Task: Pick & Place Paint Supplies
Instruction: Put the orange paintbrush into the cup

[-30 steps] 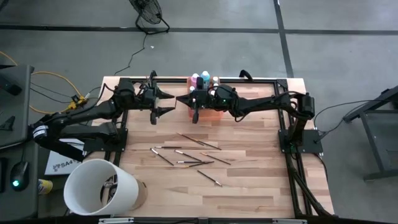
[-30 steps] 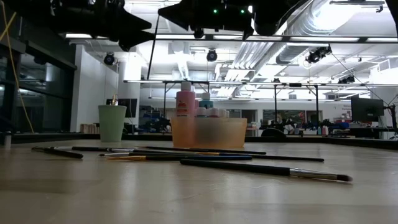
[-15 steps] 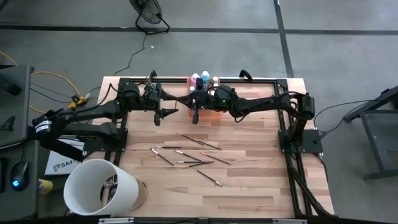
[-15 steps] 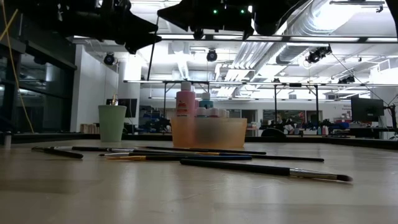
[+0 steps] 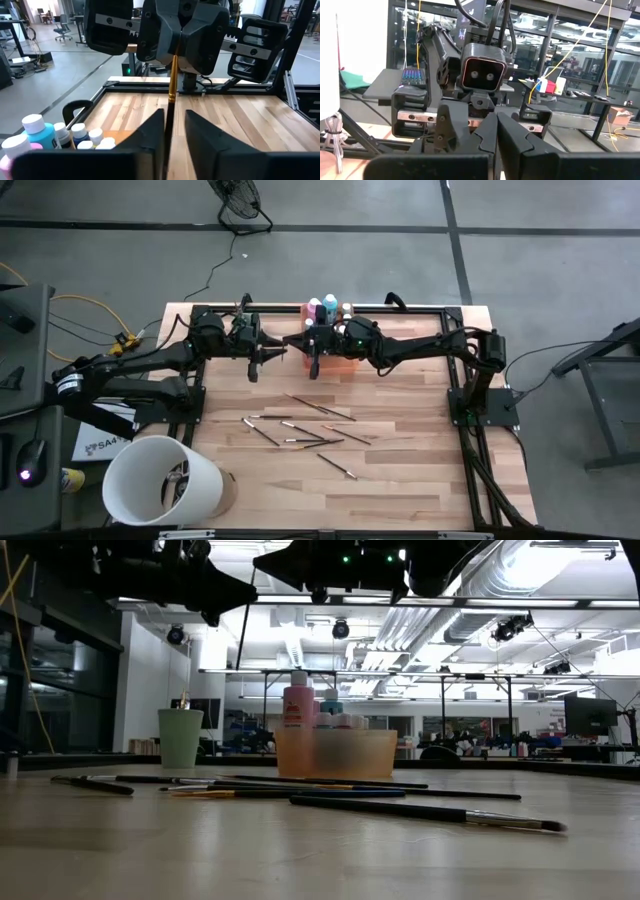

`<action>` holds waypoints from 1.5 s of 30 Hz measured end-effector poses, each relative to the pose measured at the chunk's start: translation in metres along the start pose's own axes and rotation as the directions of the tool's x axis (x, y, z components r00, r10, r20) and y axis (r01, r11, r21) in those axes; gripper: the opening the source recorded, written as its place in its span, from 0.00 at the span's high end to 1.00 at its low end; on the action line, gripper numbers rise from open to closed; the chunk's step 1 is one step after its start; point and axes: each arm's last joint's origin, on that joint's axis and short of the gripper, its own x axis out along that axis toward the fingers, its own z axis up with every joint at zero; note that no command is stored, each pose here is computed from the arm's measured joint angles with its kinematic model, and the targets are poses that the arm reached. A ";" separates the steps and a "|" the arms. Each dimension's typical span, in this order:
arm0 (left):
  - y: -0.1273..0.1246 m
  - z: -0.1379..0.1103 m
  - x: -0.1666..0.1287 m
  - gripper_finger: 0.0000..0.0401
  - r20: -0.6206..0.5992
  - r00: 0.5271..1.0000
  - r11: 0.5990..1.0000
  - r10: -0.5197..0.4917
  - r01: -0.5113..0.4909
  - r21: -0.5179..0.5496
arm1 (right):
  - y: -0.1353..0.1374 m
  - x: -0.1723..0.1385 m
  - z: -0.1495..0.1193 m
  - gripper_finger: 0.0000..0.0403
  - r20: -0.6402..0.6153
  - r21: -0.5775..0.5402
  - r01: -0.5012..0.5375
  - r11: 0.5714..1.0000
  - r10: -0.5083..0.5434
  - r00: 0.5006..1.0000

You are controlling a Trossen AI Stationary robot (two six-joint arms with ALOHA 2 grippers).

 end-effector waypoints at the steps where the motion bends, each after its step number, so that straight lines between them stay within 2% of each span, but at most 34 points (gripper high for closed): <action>1: 0.000 0.000 0.000 0.85 0.000 1.000 1.000 0.000 0.000 0.000 | 0.000 0.000 0.000 0.99 -0.001 0.001 0.000 1.000 0.000 1.000; 6: 0.000 0.000 0.000 0.97 0.001 1.000 1.000 -0.003 0.003 0.002 | 0.000 0.000 0.000 0.99 -0.003 0.016 0.000 1.000 0.000 1.000; 17: 0.000 0.000 0.000 0.98 0.002 1.000 1.000 -0.006 0.006 0.011 | 0.003 0.000 -0.001 0.98 -0.008 0.018 -0.011 1.000 0.011 1.000; 21: 0.000 0.000 0.000 0.99 0.004 1.000 1.000 -0.009 0.009 0.012 | 0.003 -0.002 -0.003 0.88 -0.079 0.065 -0.013 0.998 0.018 0.997; 26: 0.000 0.001 -0.001 0.99 0.004 1.000 1.000 0.007 -0.007 0.016 | -0.006 -0.017 0.014 0.66 -0.201 0.133 0.005 0.991 0.022 0.979; 28: 0.001 0.002 -0.003 0.99 -0.001 0.999 0.999 0.045 -0.045 0.029 | -0.010 -0.028 0.025 0.57 -0.276 0.137 0.024 0.990 0.015 0.961; 31: 0.002 0.004 -0.008 0.99 -0.001 0.986 0.986 0.165 -0.165 0.040 | -0.012 -0.043 0.035 0.49 -0.370 0.139 0.056 0.989 0.000 0.929; 35: 0.005 0.009 -0.016 0.99 0.002 0.934 0.933 0.358 -0.358 0.043 | -0.009 -0.058 0.047 0.45 -0.442 0.107 0.128 0.986 -0.068 0.894; 38: 0.007 0.010 -0.021 0.99 -0.009 0.883 0.882 0.470 -0.469 0.045 | -0.004 -0.070 0.044 0.44 -0.467 0.084 0.163 0.983 -0.106 0.878; 41: 0.008 0.009 -0.023 0.99 -0.028 0.844 0.844 0.535 -0.534 0.055 | 0.001 -0.091 0.033 0.44 -0.492 0.090 0.197 0.976 -0.128 0.861; 45: 0.009 0.001 -0.025 0.99 -0.022 0.812 0.812 0.583 -0.580 0.067 | 0.006 -0.122 0.013 0.44 -0.431 0.143 0.240 0.960 -0.158 0.888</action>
